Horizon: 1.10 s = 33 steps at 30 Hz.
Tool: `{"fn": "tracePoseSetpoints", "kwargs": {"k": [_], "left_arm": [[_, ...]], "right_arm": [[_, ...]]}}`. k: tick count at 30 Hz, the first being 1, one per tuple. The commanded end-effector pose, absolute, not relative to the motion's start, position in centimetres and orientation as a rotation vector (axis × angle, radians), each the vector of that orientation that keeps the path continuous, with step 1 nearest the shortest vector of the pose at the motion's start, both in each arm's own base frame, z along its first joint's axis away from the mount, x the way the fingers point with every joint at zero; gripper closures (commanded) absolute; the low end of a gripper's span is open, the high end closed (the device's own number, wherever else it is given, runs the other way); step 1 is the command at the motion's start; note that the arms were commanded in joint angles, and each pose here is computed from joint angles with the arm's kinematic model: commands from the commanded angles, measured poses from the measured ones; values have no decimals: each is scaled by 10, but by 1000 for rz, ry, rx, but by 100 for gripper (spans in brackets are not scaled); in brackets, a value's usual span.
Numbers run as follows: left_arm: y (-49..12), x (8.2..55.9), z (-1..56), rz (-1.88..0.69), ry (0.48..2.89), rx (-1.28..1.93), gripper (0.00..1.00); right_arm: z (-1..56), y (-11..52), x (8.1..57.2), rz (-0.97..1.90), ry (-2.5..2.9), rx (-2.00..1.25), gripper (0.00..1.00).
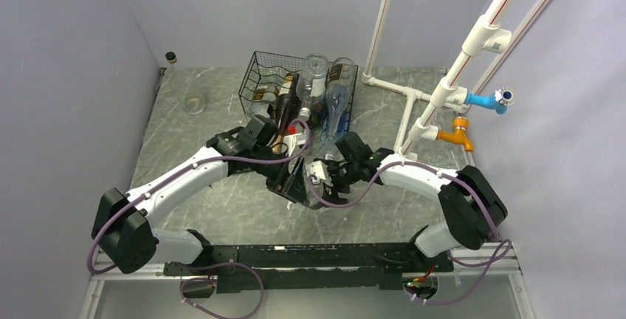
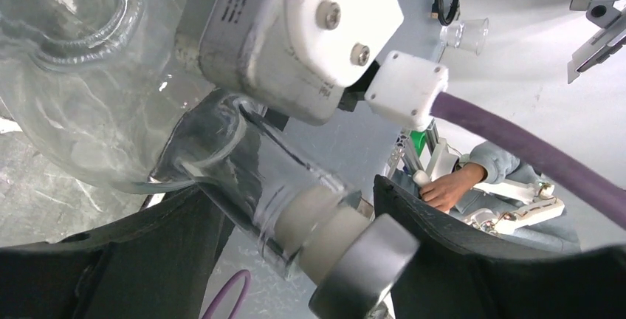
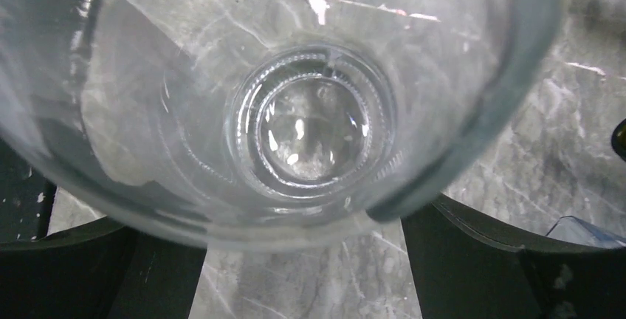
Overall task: Take the wine bottle off the wine rack
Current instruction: Place the wine bottle at the center of the board.
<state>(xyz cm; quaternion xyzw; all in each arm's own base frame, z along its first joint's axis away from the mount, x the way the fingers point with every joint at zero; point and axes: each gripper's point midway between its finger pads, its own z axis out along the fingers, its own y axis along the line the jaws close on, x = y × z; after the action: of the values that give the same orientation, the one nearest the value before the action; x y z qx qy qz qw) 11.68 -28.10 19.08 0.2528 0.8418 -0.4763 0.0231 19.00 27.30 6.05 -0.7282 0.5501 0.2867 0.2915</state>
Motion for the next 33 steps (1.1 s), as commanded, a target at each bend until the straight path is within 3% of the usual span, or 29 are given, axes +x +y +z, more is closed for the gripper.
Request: {"fn": "tracePoseSetpoints", "kwargs": {"k": [1, 33], "left_arm": [[-291, 136, 195, -1443, 2491, 849, 22], [-282, 139, 201, -1351, 2416, 891, 20]], "right_arm": [[67, 278, 166, 924, 1437, -1959, 9], [70, 257, 182, 874, 1482, -1940, 5]]}}
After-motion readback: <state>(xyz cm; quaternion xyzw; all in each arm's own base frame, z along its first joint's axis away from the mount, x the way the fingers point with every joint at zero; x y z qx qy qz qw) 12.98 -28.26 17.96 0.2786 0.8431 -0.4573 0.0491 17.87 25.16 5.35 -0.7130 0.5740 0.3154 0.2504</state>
